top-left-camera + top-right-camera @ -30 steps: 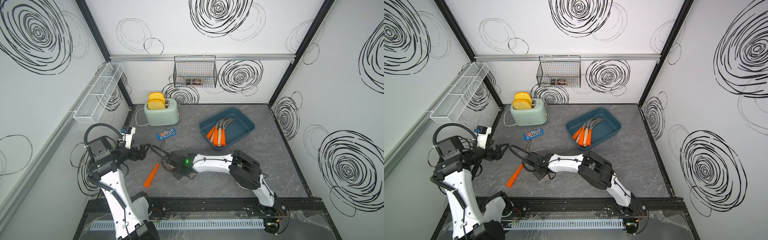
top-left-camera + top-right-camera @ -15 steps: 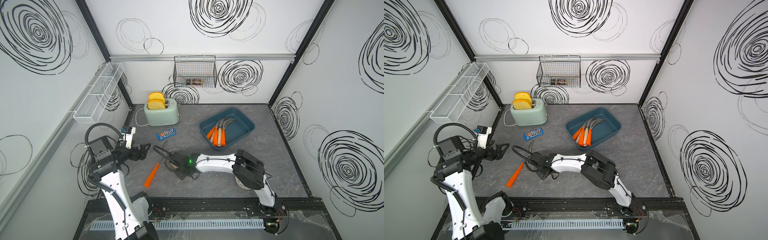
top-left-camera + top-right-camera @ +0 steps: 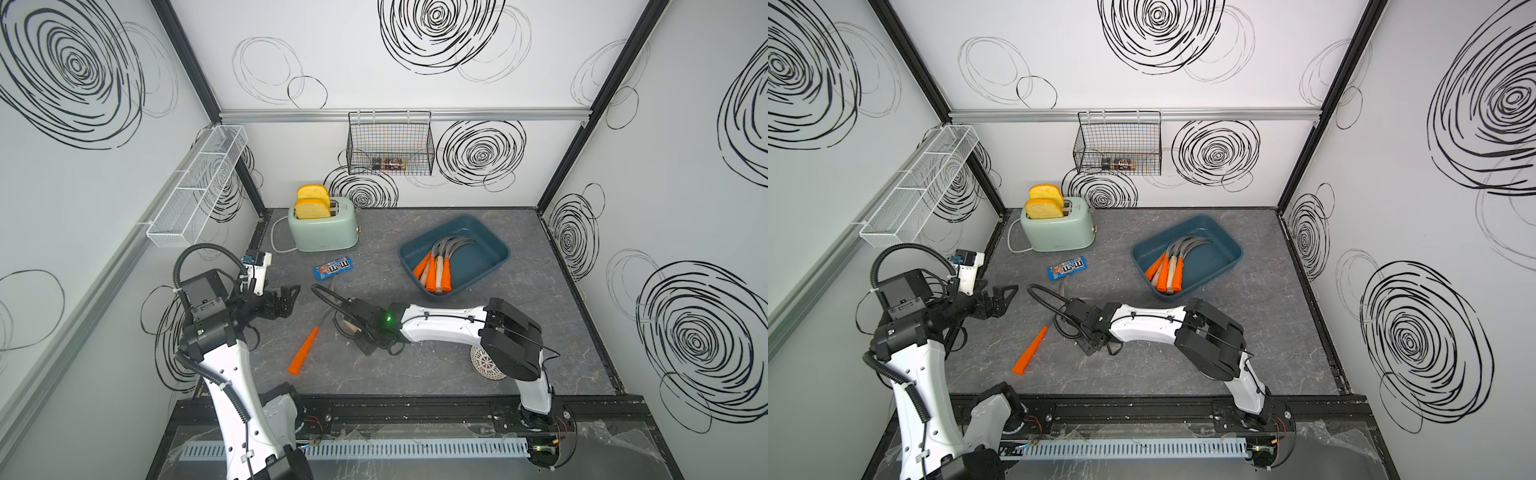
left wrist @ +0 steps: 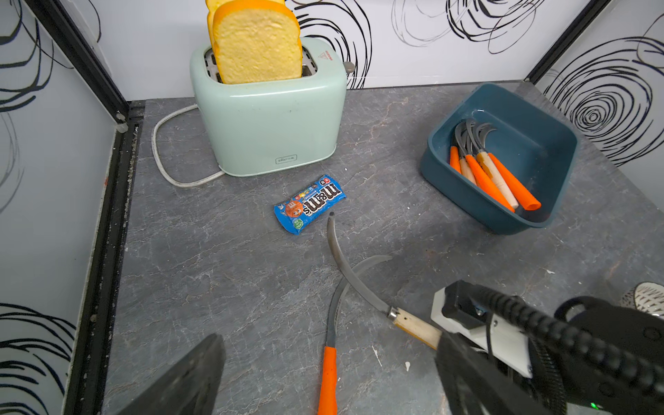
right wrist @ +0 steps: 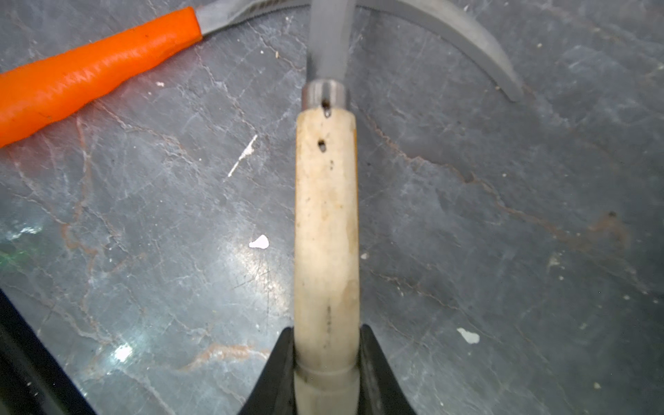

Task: Put small sickles into storage boxes
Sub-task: Pick up the sickle at the center of the board.

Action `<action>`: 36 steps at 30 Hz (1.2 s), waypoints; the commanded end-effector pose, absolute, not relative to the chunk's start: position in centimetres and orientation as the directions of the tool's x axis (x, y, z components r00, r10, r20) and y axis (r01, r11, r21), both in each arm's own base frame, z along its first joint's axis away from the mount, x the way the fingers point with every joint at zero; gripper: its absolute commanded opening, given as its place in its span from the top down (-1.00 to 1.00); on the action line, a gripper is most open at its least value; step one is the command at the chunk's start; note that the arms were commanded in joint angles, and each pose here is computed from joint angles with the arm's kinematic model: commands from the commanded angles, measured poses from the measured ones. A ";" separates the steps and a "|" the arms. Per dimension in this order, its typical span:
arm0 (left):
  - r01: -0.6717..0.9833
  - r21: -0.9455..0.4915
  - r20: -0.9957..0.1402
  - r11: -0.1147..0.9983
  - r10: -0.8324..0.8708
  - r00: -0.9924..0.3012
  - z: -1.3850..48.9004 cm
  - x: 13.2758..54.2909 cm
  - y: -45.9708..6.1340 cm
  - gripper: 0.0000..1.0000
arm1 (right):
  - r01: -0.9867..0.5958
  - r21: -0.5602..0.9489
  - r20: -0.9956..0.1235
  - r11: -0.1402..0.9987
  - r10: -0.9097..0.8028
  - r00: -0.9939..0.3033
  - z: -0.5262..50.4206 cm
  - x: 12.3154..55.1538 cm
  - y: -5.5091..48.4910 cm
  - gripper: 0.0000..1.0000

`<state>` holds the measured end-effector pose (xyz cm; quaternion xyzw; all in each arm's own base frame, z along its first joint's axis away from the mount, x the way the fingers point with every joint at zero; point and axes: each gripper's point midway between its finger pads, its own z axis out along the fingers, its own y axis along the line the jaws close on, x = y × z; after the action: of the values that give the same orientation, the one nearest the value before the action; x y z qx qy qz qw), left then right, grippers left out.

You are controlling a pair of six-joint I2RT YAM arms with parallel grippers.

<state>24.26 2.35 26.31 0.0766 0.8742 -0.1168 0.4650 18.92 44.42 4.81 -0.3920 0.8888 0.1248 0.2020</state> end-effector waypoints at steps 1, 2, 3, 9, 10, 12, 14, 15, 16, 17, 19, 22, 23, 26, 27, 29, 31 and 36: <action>0.258 -0.104 -0.841 0.960 0.053 -0.539 26.5 24.4 2.1 -0.92 | -0.749 0.064 -0.505 0.659 -0.626 -0.594 7.1 19.5 44.2 1.00; 0.262 -0.104 -0.840 0.959 0.056 -0.539 26.4 24.4 2.0 -0.92 | -0.748 0.066 -0.505 0.661 -0.624 -0.596 7.2 19.6 44.1 1.00; 0.267 -0.102 -0.840 0.958 0.060 -0.538 26.4 24.3 1.9 -0.92 | -0.748 0.068 -0.507 0.660 -0.623 -0.596 7.4 19.6 44.1 1.00; 0.292 -0.100 -0.847 0.951 0.073 -0.527 26.7 24.2 1.1 -0.92 | -0.746 0.073 -0.506 0.662 -0.620 -0.600 7.9 19.5 43.3 1.00; 0.295 -0.100 -0.847 0.950 0.075 -0.527 26.7 24.2 1.0 -0.92 | -0.745 0.075 -0.505 0.663 -0.618 -0.602 7.9 19.5 43.1 1.00; 0.303 -0.099 -0.848 0.948 0.079 -0.525 26.8 24.1 0.8 -0.92 | -0.743 0.079 -0.504 0.665 -0.617 -0.605 8.0 19.5 42.9 1.00; 0.309 -0.097 -0.846 0.946 0.085 -0.526 26.8 24.1 0.6 -0.92 | -0.741 0.083 -0.506 0.666 -0.613 -0.607 8.2 19.6 42.7 1.00; 0.312 -0.097 -0.845 0.945 0.087 -0.528 26.7 24.1 0.4 -0.92 | -0.741 0.085 -0.508 0.667 -0.610 -0.608 8.3 19.6 42.6 1.00; 0.314 -0.097 -0.844 0.944 0.089 -0.529 26.7 24.0 0.3 -0.92 | -0.739 0.087 -0.510 0.668 -0.607 -0.609 8.4 19.6 42.4 1.00; 0.319 -0.097 -0.843 0.943 0.093 -0.530 26.7 24.0 0.2 -0.92 | -0.737 0.090 -0.513 0.670 -0.604 -0.610 8.6 19.6 42.3 1.00; 0.329 -0.100 -0.840 0.939 0.098 -0.534 26.7 23.9 -0.2 -0.92 | -0.734 0.092 -0.516 0.673 -0.599 -0.613 8.9 19.8 41.9 1.00; 0.342 -0.098 -0.839 0.934 0.107 -0.533 26.8 23.9 -0.8 -0.92 | -0.727 0.096 -0.520 0.679 -0.589 -0.619 9.4 20.0 41.3 1.00; 0.344 -0.095 -0.840 0.934 0.110 -0.531 26.9 23.9 -0.9 -0.92 | -0.725 0.099 -0.521 0.681 -0.586 -0.621 9.5 20.1 41.1 1.00; 0.354 -0.086 -0.843 0.931 0.122 -0.525 27.0 24.2 -1.2 -0.92 | -0.718 0.118 -0.523 0.686 -0.572 -0.632 10.1 20.5 40.5 1.00; 0.357 -0.086 -0.843 0.930 0.123 -0.523 27.0 24.3 -1.4 -0.92 | -0.716 0.122 -0.527 0.688 -0.566 -0.634 10.4 20.6 40.3 1.00; 0.360 -0.090 -0.844 0.929 0.120 -0.522 27.0 24.6 -1.6 -0.92 | -0.710 0.129 -0.532 0.692 -0.556 -0.639 10.9 20.9 39.9 1.00; 0.369 -0.093 -0.846 0.925 0.122 -0.519 27.1 24.9 -2.0 -0.92 | -0.701 0.133 -0.535 0.701 -0.545 -0.646 11.3 21.3 39.4 1.00; 0.392 -0.080 -0.847 0.917 0.145 -0.512 27.4 25.7 -2.8 -0.92 | -0.684 0.144 -0.545 0.715 -0.520 -0.658 12.3 22.1 38.2 1.00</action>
<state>24.79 -2.82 26.50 0.1546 0.8664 -0.1409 0.4535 22.00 39.00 11.17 -0.3345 0.8976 0.1660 0.2343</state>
